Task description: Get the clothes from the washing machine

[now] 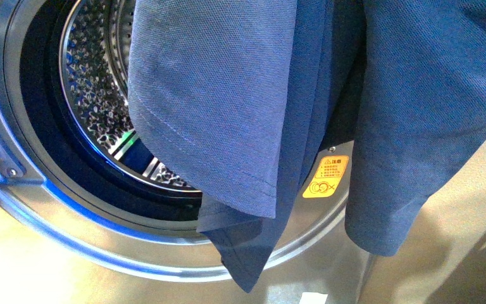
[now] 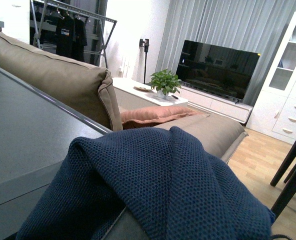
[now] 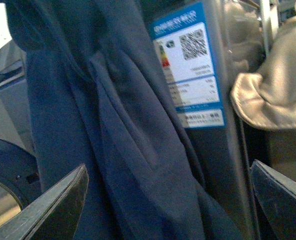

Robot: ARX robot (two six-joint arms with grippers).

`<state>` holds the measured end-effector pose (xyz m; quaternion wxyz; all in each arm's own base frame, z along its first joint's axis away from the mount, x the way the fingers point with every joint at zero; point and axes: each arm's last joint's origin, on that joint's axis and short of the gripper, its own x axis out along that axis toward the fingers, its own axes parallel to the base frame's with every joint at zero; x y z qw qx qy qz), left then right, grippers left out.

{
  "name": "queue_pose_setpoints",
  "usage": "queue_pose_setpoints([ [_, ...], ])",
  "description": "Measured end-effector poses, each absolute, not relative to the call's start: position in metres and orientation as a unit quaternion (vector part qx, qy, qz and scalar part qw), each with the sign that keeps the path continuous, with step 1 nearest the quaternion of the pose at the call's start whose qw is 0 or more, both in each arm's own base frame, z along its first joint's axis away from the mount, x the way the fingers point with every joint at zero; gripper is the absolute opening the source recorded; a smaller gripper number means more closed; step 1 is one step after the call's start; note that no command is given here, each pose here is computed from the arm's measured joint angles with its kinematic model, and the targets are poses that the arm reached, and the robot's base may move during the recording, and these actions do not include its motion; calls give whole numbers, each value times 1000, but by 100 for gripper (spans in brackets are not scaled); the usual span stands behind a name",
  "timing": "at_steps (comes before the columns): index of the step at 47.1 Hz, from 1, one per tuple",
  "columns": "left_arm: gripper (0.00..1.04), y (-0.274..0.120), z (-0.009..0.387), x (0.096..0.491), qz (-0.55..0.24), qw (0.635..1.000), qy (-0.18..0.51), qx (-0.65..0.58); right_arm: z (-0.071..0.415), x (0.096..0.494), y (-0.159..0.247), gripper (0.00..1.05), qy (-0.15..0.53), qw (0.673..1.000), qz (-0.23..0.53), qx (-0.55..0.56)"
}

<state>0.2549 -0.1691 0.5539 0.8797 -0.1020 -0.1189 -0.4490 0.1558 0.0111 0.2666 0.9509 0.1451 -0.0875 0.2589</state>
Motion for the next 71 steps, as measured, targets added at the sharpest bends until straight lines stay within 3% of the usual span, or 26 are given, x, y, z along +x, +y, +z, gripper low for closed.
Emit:
queue_pose_setpoints([
  [15,9,-169,554,255,-449,880,-119,-102,305,203,24,97,-100,944,295,110],
  [42,9,-169,554,255,-449,880,-119,-102,316,261,67,97,-72,930,351,88],
  [71,9,-169,554,255,-448,880,-119,-102,325,274,119,97,-62,890,436,119],
])
